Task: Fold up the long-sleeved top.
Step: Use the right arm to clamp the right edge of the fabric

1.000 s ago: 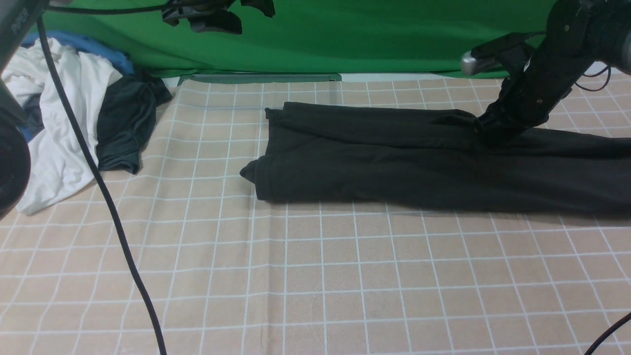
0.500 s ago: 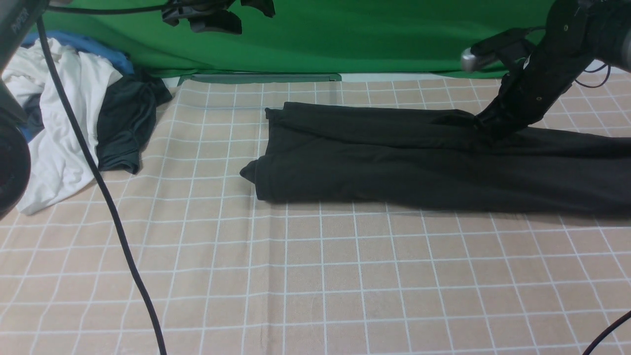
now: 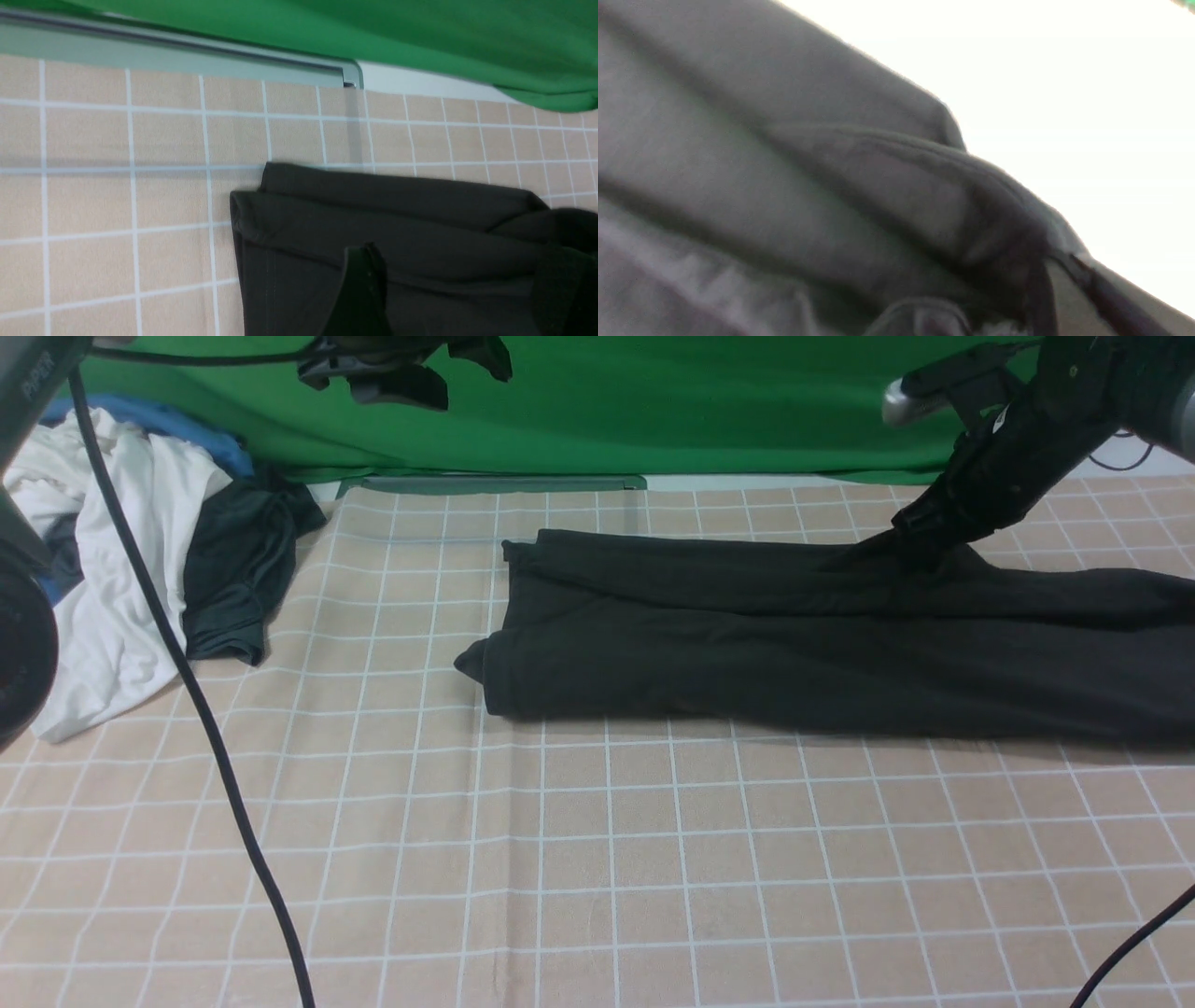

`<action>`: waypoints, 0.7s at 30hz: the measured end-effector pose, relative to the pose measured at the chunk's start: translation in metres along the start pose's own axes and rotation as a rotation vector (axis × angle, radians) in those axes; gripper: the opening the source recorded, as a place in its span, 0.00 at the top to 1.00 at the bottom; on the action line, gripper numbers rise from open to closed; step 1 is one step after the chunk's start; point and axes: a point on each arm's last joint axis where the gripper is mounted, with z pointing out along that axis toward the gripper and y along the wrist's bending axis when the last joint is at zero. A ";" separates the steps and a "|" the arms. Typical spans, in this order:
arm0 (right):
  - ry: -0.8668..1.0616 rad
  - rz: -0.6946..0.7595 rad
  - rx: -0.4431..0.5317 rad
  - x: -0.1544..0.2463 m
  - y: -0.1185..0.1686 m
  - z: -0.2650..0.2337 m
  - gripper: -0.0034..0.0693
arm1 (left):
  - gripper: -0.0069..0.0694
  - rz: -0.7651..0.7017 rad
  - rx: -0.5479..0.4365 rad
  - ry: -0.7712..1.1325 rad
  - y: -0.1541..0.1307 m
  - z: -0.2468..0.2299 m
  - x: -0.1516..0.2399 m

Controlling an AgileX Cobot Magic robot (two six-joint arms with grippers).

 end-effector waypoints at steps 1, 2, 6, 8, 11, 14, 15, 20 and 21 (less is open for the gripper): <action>-0.005 0.001 0.001 -0.001 0.000 0.000 0.91 | 0.32 0.000 0.000 0.002 0.000 0.000 0.000; -0.023 0.011 0.004 -0.002 0.000 0.006 0.91 | 0.32 0.000 -0.001 0.010 0.000 0.000 0.001; -0.099 0.018 0.017 -0.008 -0.001 0.017 0.91 | 0.32 0.003 -0.007 0.032 0.001 0.000 0.003; -0.145 0.019 0.026 -0.012 -0.002 0.018 0.89 | 0.32 0.004 -0.007 0.038 0.001 0.000 0.003; -0.189 0.021 0.033 -0.017 -0.003 0.016 0.82 | 0.32 0.004 -0.008 0.040 0.001 0.000 0.004; -0.190 0.022 0.034 -0.022 -0.004 0.010 0.63 | 0.32 0.004 -0.008 0.043 0.001 0.000 0.004; -0.174 0.022 0.031 -0.023 -0.004 0.007 0.52 | 0.32 0.004 -0.008 0.043 0.001 0.000 0.004; -0.038 -0.020 -0.001 -0.030 0.000 -0.021 0.31 | 0.32 0.006 -0.012 0.049 0.001 0.000 0.004; -0.007 -0.044 -0.019 -0.030 0.002 -0.027 0.32 | 0.32 0.009 -0.018 0.054 0.002 0.000 0.005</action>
